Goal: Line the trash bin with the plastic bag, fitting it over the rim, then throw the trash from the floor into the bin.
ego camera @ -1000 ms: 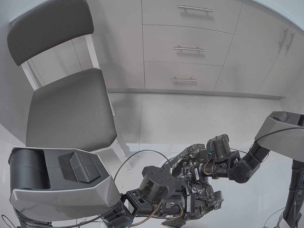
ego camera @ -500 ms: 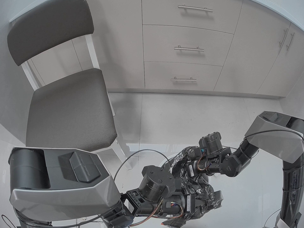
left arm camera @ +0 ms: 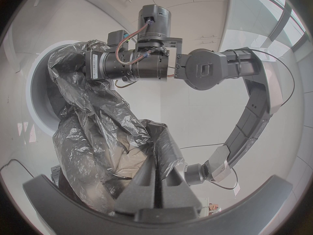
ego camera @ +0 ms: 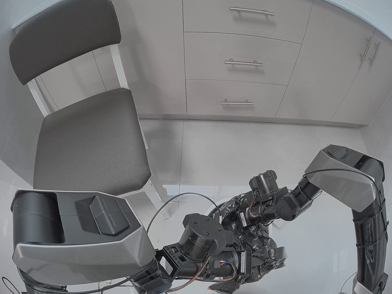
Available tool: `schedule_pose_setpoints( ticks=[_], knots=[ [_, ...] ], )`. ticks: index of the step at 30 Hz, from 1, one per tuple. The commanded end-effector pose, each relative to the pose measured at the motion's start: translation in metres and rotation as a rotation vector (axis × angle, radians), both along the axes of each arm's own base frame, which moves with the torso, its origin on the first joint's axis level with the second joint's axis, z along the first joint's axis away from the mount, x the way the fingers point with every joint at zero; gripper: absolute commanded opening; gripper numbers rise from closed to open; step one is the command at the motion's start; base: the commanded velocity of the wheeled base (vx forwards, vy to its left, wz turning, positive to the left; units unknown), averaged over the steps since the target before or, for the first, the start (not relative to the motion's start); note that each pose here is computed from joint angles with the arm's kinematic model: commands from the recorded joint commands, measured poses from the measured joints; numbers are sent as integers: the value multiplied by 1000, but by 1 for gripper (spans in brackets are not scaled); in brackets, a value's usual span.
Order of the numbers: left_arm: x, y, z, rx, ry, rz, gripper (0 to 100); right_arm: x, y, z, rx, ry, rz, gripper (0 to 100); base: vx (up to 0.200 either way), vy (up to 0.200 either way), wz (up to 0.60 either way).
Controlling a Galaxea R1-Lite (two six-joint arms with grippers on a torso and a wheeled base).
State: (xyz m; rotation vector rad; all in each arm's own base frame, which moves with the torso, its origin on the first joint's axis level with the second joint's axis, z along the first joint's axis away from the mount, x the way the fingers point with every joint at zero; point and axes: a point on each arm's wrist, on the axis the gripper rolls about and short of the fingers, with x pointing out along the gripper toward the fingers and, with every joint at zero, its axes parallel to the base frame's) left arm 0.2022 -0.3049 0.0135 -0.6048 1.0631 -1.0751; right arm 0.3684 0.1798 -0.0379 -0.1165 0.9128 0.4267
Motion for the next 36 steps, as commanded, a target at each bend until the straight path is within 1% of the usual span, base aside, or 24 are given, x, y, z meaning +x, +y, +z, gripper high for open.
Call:
schedule_pose_setpoints(
  ticks=[1, 15, 25, 28, 31, 34, 36],
  knots=[
    [0, 0, -1, 2, 2, 0, 0, 5, -1, -13, -12, 25, -8, 0, 0, 0, 0],
    [0, 0, -1, 2, 0, -1, 0, 7, 0, -17, -13, 26, -10, 0, 0, 0, 0],
    [0, 0, 0, 1, -1, -1, 0, 7, -1, -15, -5, 19, -15, 0, 0, 0, 0],
    [0, 0, 0, 1, -1, -1, 0, 4, -2, 5, 14, -10, -19, 0, 0, 0, 0],
    [0, 0, -1, 2, 0, -1, 0, -4, -6, 37, 38, -53, -17, 0, 0, 0, 0],
    [0, 0, -1, 2, 2, 0, 0, -14, -9, 54, 60, -64, -2, 0, 0, 0, 0],
    [0, 0, -1, 2, 1, 1, 0, -21, -11, 60, 64, -63, 4, 0, 0, 0, 0]
  ],
)
